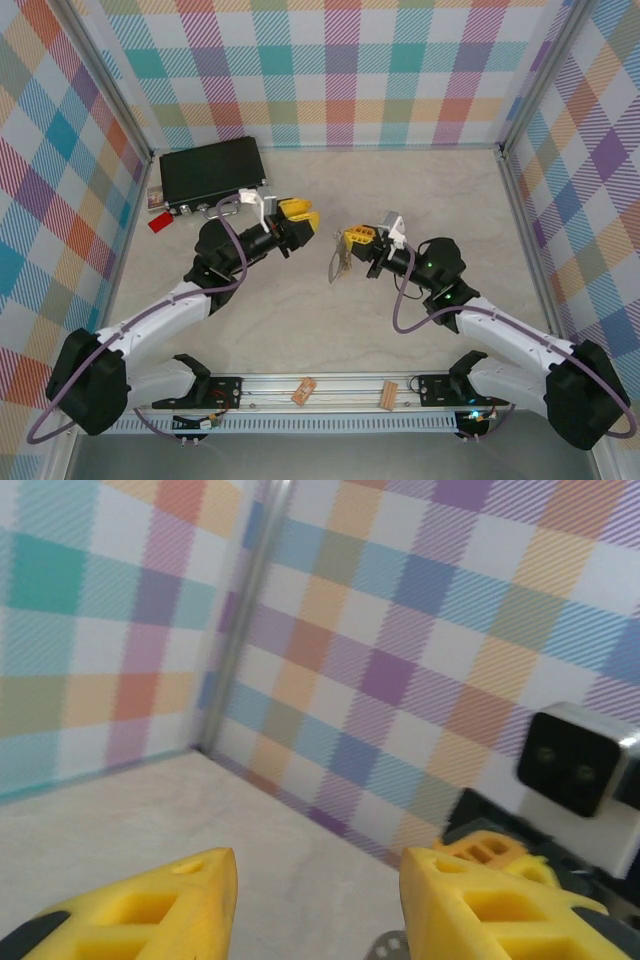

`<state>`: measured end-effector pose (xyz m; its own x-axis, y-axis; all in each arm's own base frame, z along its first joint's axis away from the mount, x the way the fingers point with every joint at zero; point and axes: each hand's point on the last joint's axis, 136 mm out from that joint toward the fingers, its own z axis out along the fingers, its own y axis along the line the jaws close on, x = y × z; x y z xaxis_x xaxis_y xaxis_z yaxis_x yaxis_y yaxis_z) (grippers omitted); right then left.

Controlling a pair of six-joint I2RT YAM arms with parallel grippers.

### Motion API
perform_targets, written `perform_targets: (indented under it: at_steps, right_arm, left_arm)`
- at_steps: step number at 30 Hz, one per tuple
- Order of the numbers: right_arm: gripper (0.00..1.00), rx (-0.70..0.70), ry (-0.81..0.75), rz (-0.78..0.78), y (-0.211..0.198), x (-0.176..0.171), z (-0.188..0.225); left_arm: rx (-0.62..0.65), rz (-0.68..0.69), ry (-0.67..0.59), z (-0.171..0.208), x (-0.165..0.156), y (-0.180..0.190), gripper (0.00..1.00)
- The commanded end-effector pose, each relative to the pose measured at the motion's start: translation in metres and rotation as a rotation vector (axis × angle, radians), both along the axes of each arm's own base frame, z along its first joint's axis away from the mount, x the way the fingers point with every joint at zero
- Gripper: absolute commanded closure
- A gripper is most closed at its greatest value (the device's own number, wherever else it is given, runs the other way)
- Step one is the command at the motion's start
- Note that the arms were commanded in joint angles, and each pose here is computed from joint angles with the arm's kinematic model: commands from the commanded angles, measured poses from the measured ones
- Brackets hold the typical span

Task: Put the keys on the keyring

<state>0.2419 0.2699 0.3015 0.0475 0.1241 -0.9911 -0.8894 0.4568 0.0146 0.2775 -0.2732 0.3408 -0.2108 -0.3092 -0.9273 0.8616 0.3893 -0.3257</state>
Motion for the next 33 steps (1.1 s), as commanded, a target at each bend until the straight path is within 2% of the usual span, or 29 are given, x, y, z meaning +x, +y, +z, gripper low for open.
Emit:
perform_targets:
  at_steps: [1,19,33]
  right_arm:
    - [1.00,0.100,-0.058,0.097,0.004,-0.009,0.043]
    - [1.00,0.111,-0.001,0.177,0.015,-0.002,0.049]
    - [1.00,0.114,0.007,0.193,0.015,-0.006,0.053]
  left_arm:
    - [-0.073,-0.188,-0.053,0.028,-0.026,-0.011,0.55]
    - [-0.026,-0.213,-0.037,0.001,-0.024,-0.017,0.61]
    - [-0.041,-0.265,-0.025,-0.002,-0.024,-0.025,0.74]
